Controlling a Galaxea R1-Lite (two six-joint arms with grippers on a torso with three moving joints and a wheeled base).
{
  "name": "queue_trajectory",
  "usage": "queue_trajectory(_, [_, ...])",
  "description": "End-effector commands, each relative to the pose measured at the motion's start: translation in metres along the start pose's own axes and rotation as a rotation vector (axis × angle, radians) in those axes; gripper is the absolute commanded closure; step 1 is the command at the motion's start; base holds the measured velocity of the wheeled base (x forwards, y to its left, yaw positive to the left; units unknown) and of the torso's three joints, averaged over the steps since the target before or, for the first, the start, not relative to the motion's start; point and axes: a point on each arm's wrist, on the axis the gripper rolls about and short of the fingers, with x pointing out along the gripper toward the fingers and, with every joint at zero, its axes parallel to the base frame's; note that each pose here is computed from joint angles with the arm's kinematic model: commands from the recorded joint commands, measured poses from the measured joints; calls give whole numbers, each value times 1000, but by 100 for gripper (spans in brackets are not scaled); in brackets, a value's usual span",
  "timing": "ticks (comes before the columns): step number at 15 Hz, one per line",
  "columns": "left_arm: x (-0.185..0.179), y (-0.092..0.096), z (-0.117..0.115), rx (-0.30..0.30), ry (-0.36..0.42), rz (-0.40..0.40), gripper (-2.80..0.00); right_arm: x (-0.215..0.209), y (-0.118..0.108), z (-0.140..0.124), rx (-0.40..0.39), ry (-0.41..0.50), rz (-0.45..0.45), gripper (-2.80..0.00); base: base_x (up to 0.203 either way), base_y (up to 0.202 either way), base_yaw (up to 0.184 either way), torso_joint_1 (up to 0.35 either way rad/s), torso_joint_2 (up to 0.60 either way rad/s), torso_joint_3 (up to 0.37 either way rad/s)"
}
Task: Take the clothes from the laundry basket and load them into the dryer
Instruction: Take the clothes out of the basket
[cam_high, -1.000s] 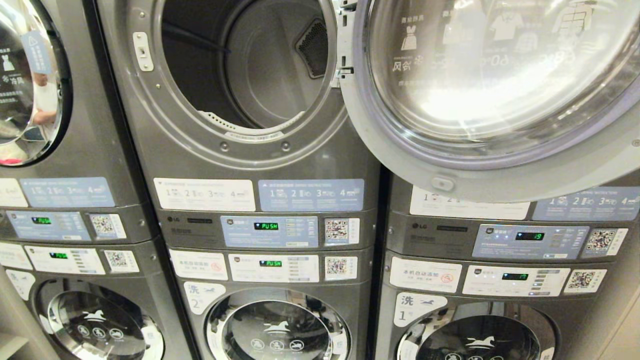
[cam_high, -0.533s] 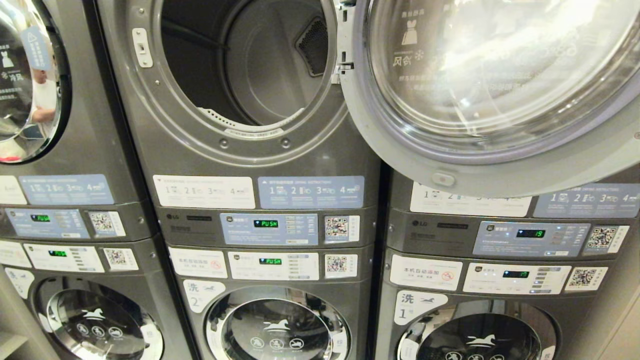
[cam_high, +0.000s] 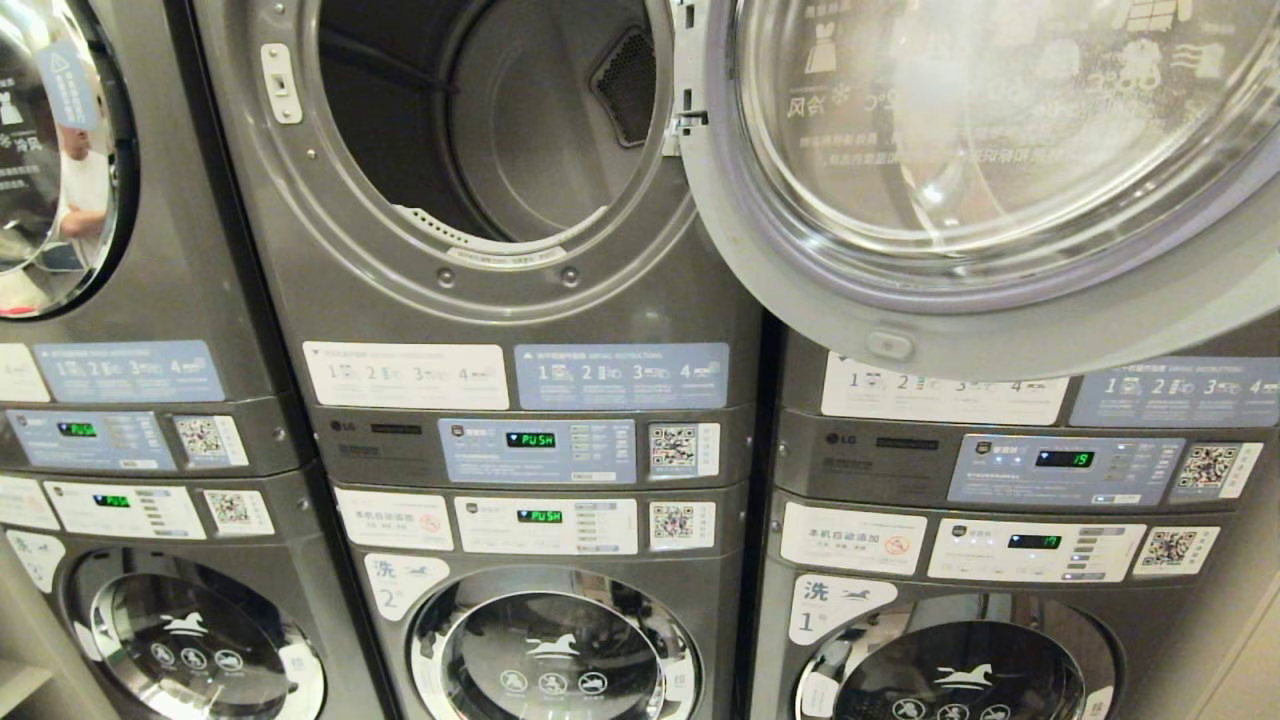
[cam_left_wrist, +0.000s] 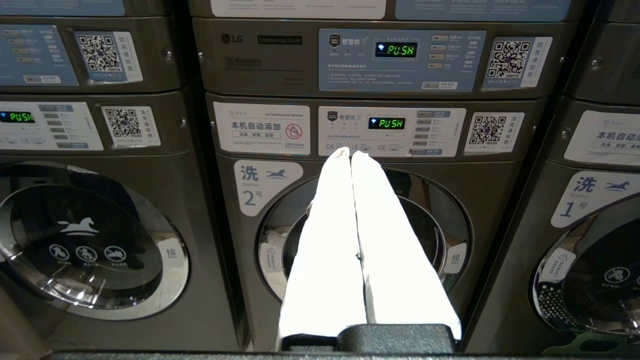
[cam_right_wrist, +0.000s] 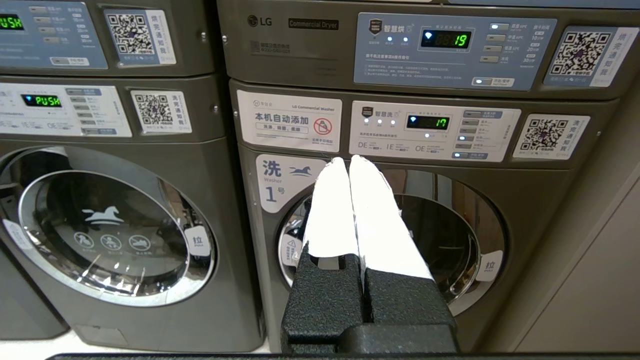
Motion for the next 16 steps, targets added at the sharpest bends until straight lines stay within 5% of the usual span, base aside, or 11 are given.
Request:
queue_trajectory(1, [0, 0, 0, 0, -3, 0, 0, 0, 0, 0, 0, 0, 0, 0, 0, 0, 0, -76, 144, 78])
queue_trajectory(16, [0, 0, 0, 0, -3, 0, 0, 0, 0, 0, 7, -14, -3, 0, 0, 0, 0, -110, 241, 129])
